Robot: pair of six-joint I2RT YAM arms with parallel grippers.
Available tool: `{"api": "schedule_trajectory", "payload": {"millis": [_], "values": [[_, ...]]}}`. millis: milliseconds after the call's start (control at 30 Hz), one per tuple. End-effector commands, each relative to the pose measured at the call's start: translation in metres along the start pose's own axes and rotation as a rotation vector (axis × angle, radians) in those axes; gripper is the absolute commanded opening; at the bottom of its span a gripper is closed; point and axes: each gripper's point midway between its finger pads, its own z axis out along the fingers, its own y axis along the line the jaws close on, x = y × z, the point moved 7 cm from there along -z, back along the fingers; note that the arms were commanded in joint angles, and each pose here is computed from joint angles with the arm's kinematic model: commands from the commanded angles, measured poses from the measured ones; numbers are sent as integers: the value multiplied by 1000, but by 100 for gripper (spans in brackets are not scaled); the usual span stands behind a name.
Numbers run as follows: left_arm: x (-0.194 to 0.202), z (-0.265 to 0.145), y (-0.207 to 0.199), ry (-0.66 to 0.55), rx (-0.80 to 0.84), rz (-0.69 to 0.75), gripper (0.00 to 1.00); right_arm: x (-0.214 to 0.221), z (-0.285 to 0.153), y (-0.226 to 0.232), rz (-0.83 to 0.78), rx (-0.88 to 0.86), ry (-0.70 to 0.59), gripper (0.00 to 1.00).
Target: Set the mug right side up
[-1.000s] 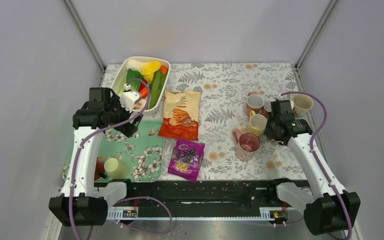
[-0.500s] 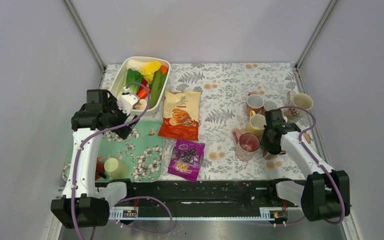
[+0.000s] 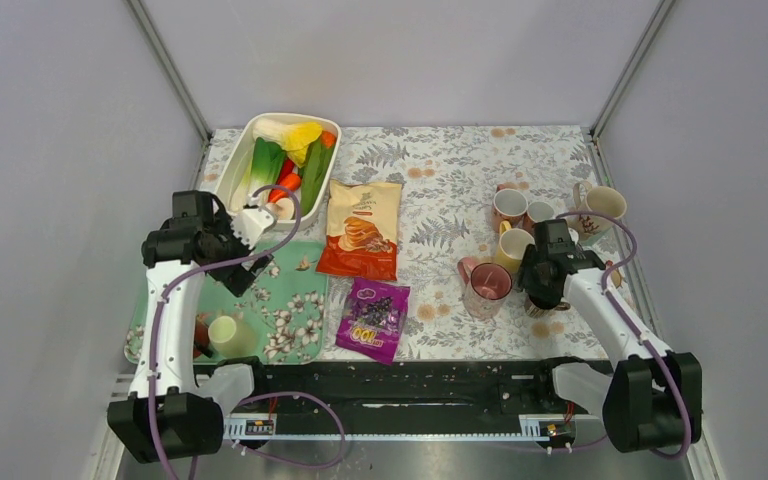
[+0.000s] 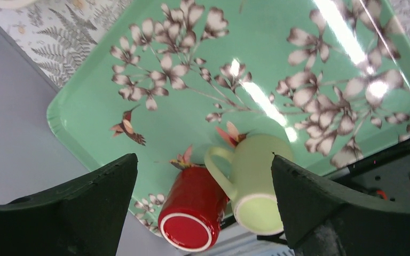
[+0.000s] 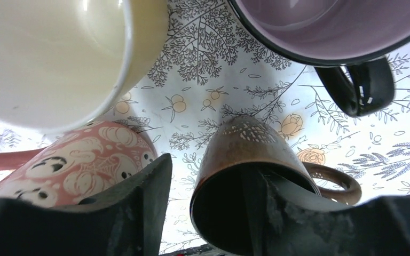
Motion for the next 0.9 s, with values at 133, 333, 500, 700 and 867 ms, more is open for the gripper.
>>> {"api": "schedule_trajectory", "payload": {"millis": [133, 333, 500, 700, 867], "values": [[26, -11, -19, 105, 226, 224, 93, -30, -55, 13, -25, -154, -141, 69], [38, -8, -28, 211, 394, 265, 94, -31, -75, 21, -103, -273, -149, 73], [53, -3, -56, 101, 473, 587, 96, -36, -85, 27, -184, -354, -163, 76], [49, 15, -56, 158, 472, 612, 89, -34, -86, 40, -202, -495, -208, 78], [43, 52, -43, 255, 378, 523, 81, -33, -86, 46, -211, -557, -221, 82]]}}
